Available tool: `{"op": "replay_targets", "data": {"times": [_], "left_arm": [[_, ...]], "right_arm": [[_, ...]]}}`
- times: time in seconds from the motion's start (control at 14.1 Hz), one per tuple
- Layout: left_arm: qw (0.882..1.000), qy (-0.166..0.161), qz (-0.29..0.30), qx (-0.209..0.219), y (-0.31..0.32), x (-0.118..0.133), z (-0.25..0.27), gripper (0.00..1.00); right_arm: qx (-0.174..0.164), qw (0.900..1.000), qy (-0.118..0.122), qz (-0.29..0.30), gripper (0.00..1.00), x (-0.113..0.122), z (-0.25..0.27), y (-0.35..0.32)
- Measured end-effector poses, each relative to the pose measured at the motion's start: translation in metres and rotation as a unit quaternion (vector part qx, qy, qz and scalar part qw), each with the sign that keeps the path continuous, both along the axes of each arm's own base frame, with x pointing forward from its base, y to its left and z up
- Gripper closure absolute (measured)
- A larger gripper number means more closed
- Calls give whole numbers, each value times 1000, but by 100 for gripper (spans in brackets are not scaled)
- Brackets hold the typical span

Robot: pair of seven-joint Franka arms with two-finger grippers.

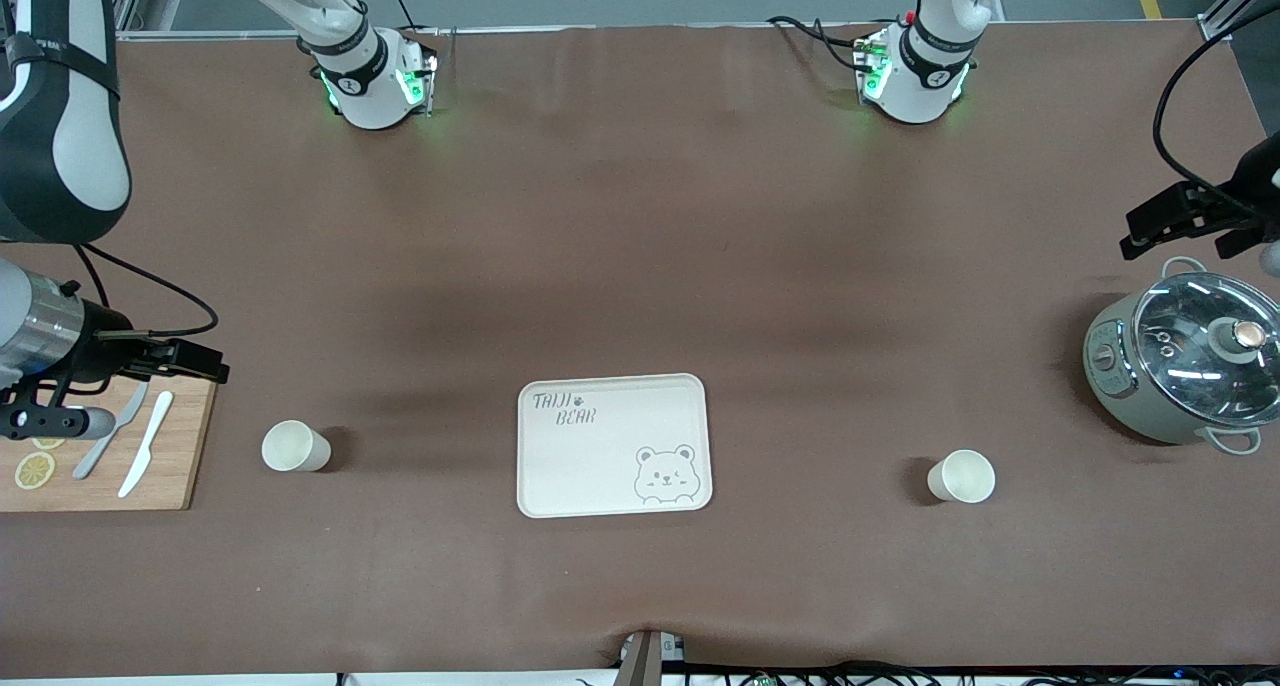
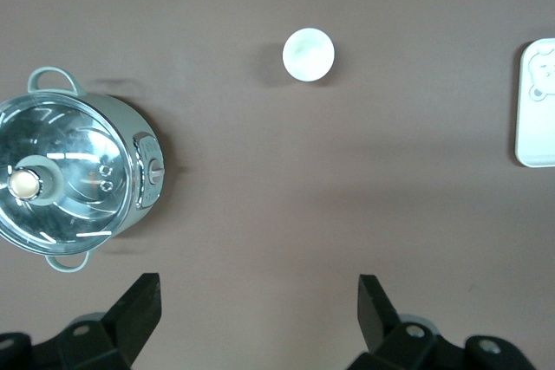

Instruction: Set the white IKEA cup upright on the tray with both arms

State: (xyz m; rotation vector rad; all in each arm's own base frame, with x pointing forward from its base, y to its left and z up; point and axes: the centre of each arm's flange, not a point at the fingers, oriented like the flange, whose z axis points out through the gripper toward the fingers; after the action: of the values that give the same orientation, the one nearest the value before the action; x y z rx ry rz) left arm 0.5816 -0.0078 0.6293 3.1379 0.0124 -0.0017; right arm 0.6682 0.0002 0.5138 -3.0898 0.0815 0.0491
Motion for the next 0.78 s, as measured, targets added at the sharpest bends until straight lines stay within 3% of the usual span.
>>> {"op": "replay_targets", "data": {"times": [0.28,0.78], "left_arm": [[1000,7,15,8,-5,33,-49,0],[999,-35,10,21,-13,96,-141,0]], "right_arm": [[-1,1000,-7,-3,0,7,-14,-8],[1,999,-2,47,0,35,-106,-72]]}}
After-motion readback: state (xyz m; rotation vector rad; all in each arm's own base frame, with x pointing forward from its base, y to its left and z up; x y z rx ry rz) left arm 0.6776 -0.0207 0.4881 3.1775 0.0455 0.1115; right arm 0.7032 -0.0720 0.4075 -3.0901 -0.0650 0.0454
